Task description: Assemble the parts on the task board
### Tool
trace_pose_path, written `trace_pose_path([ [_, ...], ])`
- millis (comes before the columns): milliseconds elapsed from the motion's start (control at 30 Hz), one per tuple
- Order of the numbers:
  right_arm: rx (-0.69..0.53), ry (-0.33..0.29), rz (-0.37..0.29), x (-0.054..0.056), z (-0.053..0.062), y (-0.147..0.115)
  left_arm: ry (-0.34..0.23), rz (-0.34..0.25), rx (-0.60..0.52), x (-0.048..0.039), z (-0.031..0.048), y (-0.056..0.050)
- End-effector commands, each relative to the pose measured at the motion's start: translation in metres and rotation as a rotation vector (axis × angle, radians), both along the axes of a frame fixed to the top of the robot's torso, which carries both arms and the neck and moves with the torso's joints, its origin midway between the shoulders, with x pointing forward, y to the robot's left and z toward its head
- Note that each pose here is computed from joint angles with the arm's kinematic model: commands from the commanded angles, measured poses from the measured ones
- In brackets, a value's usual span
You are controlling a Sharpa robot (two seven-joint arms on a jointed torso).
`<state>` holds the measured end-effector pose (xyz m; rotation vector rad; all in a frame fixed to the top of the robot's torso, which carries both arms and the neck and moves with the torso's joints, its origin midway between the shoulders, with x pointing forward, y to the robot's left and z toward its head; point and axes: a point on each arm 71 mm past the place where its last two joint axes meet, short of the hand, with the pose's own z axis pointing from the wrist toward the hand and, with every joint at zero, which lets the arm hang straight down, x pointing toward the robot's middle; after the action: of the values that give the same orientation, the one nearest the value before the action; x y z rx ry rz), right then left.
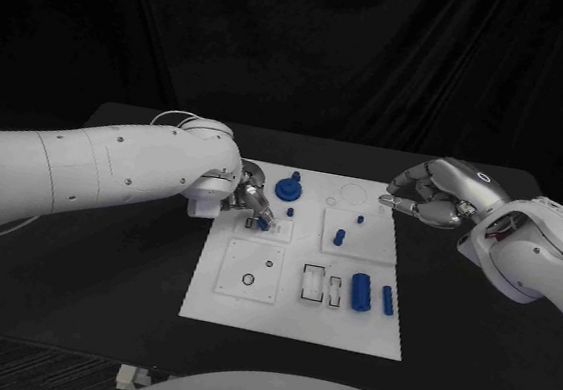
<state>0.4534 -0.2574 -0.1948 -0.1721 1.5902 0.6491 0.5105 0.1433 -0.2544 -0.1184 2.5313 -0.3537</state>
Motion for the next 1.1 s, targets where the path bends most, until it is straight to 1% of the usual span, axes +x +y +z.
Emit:
trace_pose_path([
  [33,-0.007,0.013,-0.017,0.000,-0.002,-0.001,0.017,0.056,-0.016,-0.0014,0.0004,0.001],
  [367,-0.008,0.021,-0.017,-0.001,-0.006,-0.001,0.001,0.073,-0.027,-0.0018,0.0012,0.002],
  [433,-0.008,0.022,-0.018,-0.001,-0.007,-0.001,-0.012,0.071,-0.026,-0.0015,0.0018,0.002],
  [567,-0.008,0.025,-0.019,-0.002,-0.008,-0.002,-0.063,0.063,-0.023,-0.0003,0.0039,0.003],
  [767,-0.009,0.028,-0.021,-0.002,-0.010,-0.003,-0.102,0.071,-0.037,-0.0005,0.0059,0.004],
  [1100,-0.006,0.029,-0.025,-0.004,-0.013,-0.004,-0.111,0.078,-0.039,-0.0033,0.0047,0.005],
])
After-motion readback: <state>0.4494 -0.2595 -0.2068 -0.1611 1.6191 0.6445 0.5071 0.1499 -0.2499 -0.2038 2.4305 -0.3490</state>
